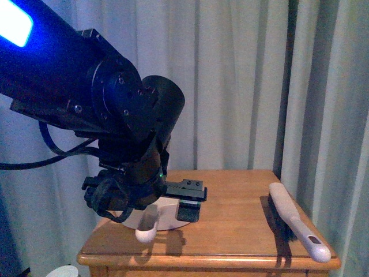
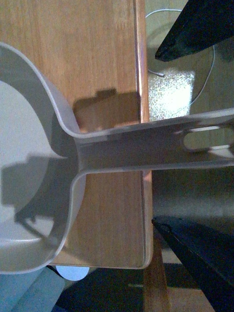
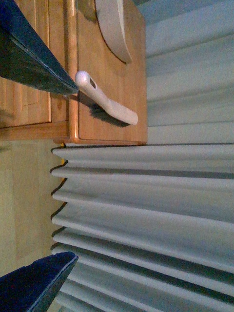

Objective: Clean up trash

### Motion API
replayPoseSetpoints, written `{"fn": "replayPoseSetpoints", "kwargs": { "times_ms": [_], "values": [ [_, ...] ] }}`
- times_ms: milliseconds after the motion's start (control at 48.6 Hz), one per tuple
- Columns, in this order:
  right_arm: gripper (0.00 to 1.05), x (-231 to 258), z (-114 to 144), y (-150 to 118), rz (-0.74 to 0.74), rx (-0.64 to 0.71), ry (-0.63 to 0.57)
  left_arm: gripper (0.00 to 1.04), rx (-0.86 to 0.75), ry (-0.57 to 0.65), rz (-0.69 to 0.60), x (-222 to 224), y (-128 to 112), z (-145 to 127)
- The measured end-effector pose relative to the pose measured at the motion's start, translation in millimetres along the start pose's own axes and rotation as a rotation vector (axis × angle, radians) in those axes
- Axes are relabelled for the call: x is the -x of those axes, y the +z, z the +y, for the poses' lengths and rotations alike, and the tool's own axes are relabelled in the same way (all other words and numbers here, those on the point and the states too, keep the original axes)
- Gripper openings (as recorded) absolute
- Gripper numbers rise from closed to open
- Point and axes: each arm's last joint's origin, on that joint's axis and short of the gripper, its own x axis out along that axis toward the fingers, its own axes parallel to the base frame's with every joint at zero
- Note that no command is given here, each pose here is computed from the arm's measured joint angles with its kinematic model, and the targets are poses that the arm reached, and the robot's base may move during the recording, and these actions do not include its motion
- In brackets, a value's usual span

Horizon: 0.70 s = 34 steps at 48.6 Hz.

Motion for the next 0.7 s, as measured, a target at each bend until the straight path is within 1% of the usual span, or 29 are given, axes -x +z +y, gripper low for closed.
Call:
{"fn": "replayPoseSetpoints", "kwargs": {
  "times_ms": [288, 535, 700],
  "values": [
    [0.97, 0.0, 0.0, 0.0, 0.0, 0.0, 0.0, 0.97, -0.029, 0.021, 0.023, -28.6, -4.3, 4.2],
    [0.97, 0.0, 0.0, 0.0, 0.0, 0.0, 0.0, 0.97, -0.045, 0.017, 0.024, -45.6, -5.1, 0.5],
    [0.97, 0.0, 0.0, 0.0, 0.0, 0.0, 0.0, 0.97, -0.059, 0.031, 0.035, -53.4, -7.6, 3.4]
  ]
}}
